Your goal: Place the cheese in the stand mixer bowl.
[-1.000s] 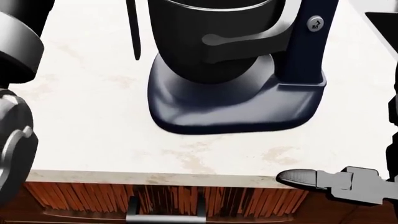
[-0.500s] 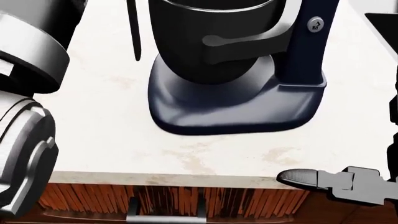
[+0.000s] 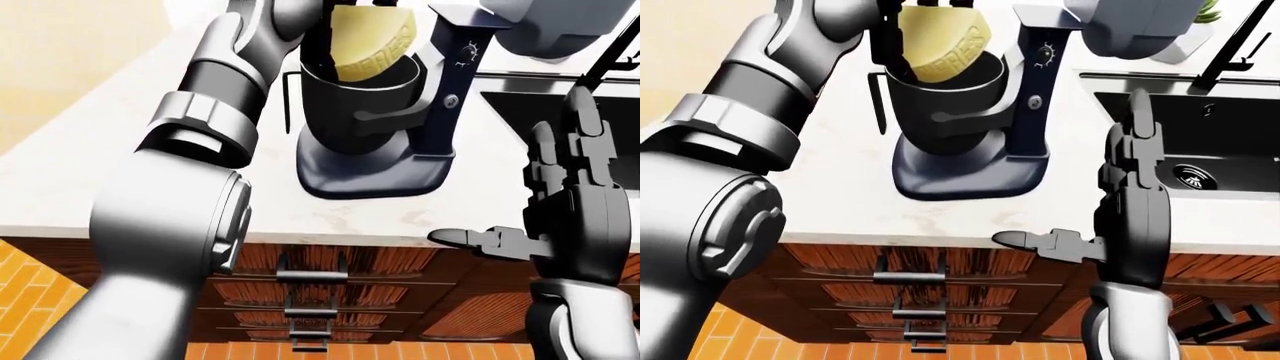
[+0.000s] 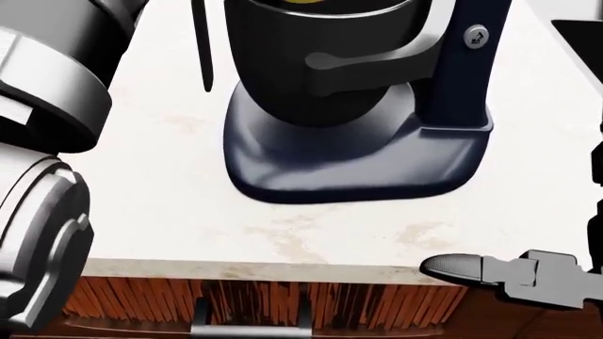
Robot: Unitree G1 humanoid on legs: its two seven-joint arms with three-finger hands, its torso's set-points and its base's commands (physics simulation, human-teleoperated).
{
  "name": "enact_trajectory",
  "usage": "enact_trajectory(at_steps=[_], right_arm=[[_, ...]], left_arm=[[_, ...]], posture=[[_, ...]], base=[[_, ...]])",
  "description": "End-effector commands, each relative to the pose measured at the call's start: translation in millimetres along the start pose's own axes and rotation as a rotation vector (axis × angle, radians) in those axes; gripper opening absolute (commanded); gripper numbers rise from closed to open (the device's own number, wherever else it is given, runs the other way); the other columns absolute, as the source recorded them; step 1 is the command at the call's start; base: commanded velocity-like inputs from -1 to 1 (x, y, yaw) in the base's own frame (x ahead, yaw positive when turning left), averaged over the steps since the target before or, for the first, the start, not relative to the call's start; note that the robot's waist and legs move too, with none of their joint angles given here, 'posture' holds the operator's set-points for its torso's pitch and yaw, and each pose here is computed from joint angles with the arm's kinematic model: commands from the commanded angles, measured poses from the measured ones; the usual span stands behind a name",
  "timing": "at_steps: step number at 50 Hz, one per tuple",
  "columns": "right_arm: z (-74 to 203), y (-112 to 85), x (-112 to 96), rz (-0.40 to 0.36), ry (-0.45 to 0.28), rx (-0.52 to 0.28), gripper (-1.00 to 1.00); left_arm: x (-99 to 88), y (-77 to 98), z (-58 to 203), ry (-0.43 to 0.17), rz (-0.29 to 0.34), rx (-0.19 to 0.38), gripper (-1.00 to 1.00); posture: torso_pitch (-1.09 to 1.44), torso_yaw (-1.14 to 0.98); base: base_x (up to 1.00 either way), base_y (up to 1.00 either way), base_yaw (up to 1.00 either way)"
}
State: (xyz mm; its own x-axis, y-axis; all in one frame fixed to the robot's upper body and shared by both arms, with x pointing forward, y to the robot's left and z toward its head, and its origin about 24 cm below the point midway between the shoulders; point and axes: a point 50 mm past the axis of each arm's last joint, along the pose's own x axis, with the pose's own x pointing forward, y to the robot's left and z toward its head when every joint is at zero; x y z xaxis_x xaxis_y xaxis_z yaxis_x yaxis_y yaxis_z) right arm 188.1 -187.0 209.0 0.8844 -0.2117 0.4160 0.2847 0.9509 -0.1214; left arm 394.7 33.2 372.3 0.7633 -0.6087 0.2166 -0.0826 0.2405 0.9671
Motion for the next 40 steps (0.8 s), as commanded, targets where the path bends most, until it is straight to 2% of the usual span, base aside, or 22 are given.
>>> enact_trajectory(at_steps=[1, 16, 21, 27, 40], right_arm=[[11, -1.4, -1, -0.009, -0.071, 0.000, 1.00], [11, -2.1, -1, -0.010, -0.071, 0.003, 1.00], [11, -1.5, -1, -0.007, -0.071, 0.002, 1.00], [11, -1.1, -1, -0.006, -0.072, 0.003, 1.00], [12, -0.2, 0, -0.003, -0.075, 0.004, 1.00]], left_arm=[[-2.1, 30.3, 13, -0.042, 0.111, 0.027, -1.00], [-1.6, 31.9, 11, -0.013, 0.157, 0.017, -1.00], [-1.5, 37.8, 13, -0.017, 0.205, -0.011, -1.00], [-1.4, 42.8, 16, -0.013, 0.230, -0.017, -1.00], [-0.7, 43.4, 16, -0.002, 0.235, -0.012, -1.00]], posture=[[0.00, 0.00], [0.00, 0.00], [0.00, 0.00], [0.00, 0.00], [0.00, 0.00]], base=[[0.00, 0.00, 0.00], [0.00, 0.00, 0.00], [0.00, 0.00, 0.00], [0.00, 0.00, 0.00], [0.00, 0.00, 0.00]])
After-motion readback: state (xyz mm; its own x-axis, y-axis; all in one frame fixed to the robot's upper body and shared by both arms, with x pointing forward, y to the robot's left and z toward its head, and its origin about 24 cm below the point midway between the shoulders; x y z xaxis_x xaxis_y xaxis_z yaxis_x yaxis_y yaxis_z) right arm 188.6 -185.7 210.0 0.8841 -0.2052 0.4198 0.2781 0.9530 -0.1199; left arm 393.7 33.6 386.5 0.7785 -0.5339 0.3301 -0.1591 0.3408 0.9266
